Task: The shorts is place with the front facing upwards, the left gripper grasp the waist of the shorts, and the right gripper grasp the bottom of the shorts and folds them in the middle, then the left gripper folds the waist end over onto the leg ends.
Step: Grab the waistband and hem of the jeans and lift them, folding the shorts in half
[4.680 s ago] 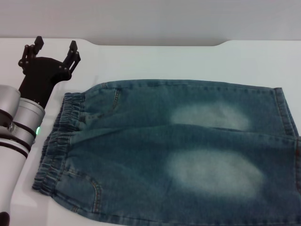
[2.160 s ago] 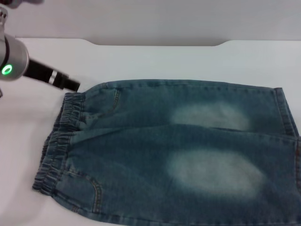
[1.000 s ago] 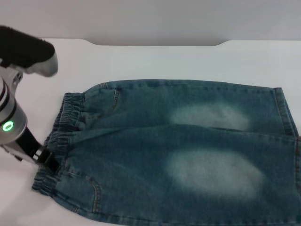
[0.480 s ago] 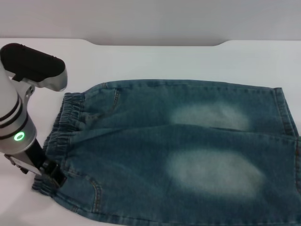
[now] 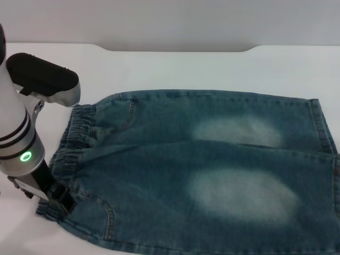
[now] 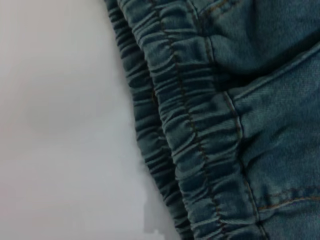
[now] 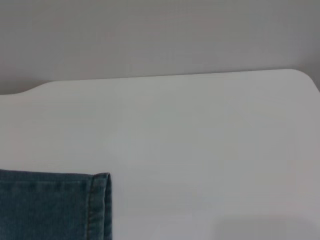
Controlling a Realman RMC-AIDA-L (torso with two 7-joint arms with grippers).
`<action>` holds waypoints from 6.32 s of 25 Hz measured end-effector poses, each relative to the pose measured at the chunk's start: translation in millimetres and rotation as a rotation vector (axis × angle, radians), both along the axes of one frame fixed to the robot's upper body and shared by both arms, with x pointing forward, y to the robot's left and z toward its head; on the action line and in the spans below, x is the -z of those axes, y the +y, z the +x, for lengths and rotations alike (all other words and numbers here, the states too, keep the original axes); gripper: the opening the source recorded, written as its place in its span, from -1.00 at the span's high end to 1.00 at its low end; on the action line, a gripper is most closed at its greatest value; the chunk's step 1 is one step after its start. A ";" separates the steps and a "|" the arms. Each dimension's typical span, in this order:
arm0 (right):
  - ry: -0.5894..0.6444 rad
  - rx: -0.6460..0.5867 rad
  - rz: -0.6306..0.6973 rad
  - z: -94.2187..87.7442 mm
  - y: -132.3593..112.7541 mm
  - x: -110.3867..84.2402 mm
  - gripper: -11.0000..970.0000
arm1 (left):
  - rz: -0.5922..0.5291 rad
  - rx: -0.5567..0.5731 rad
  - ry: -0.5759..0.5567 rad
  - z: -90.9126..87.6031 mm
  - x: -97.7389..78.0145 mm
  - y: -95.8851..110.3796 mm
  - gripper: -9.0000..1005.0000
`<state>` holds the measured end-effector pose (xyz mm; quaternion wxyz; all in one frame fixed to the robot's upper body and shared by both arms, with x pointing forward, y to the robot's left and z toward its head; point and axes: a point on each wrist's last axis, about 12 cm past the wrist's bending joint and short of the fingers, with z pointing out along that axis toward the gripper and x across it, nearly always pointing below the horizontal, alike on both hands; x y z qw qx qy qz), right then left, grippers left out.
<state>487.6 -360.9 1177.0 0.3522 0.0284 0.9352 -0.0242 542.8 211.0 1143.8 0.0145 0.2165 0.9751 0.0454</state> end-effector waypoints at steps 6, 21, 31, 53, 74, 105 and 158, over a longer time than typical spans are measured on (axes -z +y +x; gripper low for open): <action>-0.010 -0.002 -0.004 -0.3 0.7 -3.3 -0.33 | 0.004 0.003 0.022 -2.8 -0.6 -1.7 -0.60; -0.030 -0.014 -0.002 -2.0 6.2 -13.1 -0.33 | -0.016 0.013 0.025 -2.7 5.8 -0.6 0.18; 0.012 -0.047 0.025 -7.4 22.9 -14.9 -0.33 | -0.014 0.030 0.022 -2.4 6.0 0.6 0.81; 0.235 -0.120 0.154 -28.0 79.8 30.3 -0.33 | -0.002 0.070 0.007 1.0 3.6 1.8 0.93; 0.395 -0.098 0.179 -50.2 87.0 52.7 -0.26 | 0.010 0.125 0.003 14.9 -2.6 -8.5 0.93; 0.410 -0.159 0.158 -53.5 90.7 53.0 0.37 | 0.006 0.127 -0.011 15.3 -3.9 -8.5 0.93; -0.363 -0.129 0.026 2.3 46.4 -19.8 0.85 | -0.218 0.041 -0.619 47.8 -35.5 6.7 0.93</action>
